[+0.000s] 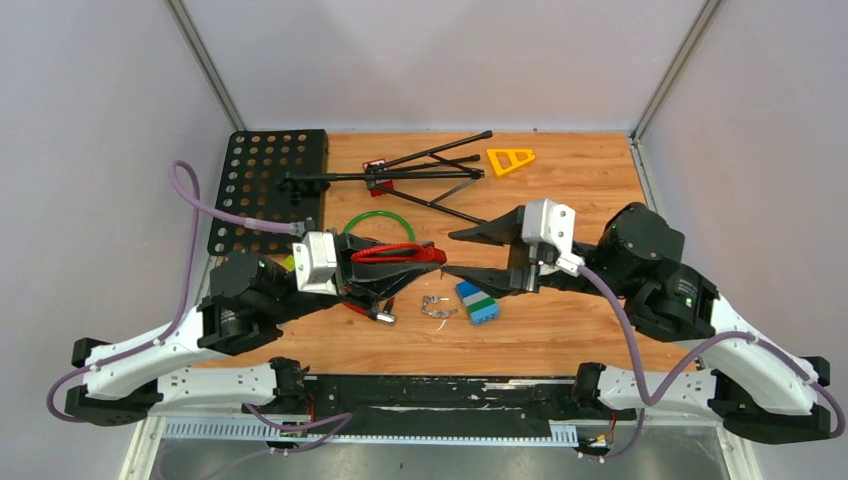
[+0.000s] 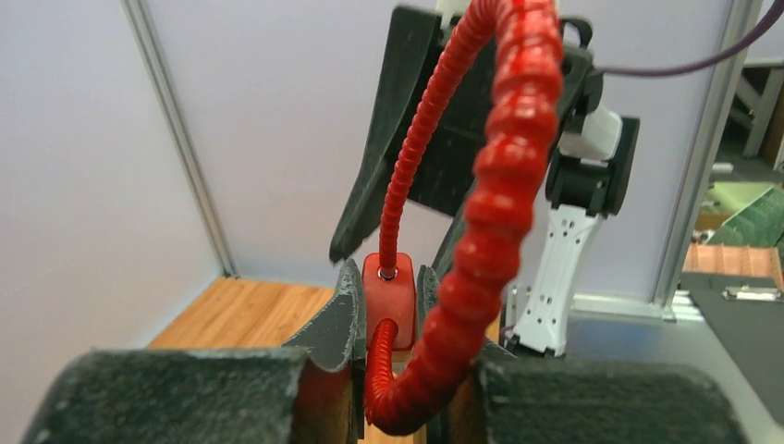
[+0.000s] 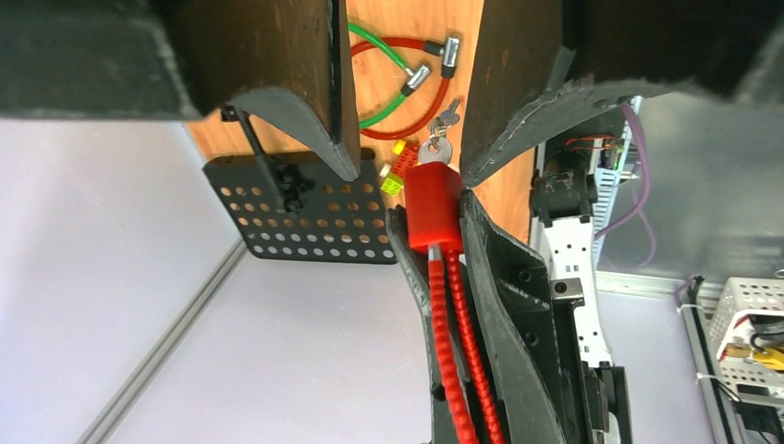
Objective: Lock with the key
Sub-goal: Lock the lock.
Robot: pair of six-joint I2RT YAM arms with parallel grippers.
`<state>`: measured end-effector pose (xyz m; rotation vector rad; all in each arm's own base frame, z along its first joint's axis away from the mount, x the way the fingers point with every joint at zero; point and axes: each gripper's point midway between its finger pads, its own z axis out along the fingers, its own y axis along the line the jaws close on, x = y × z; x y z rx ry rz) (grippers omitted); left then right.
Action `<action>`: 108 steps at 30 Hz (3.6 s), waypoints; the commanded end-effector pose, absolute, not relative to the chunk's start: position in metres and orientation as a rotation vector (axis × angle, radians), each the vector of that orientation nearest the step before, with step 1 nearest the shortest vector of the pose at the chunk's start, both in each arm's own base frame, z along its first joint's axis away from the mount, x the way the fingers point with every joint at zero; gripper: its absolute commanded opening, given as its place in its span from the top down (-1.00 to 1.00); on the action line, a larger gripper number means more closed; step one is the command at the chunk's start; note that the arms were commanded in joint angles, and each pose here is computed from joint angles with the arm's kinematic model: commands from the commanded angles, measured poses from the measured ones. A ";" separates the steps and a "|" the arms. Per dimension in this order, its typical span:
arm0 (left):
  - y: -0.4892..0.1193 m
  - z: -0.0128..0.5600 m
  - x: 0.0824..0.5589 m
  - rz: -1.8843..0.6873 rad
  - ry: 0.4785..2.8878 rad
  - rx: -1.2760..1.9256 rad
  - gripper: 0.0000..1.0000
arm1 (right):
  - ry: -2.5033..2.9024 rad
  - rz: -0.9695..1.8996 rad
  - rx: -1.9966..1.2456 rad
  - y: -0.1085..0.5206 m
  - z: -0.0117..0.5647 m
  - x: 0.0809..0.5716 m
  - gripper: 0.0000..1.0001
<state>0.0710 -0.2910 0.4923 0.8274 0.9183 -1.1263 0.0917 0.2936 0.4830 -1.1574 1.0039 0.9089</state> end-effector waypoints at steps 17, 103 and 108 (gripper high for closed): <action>-0.309 0.472 0.074 -0.996 0.991 1.044 1.00 | 0.874 1.030 -1.168 0.290 0.541 0.066 0.11; -0.238 0.451 -0.036 -0.871 0.041 1.469 1.00 | 1.082 1.431 -1.556 0.337 0.431 0.005 0.08; -0.233 0.456 -0.042 -0.897 0.018 1.454 1.00 | 1.066 1.430 -1.573 0.337 0.427 0.004 0.12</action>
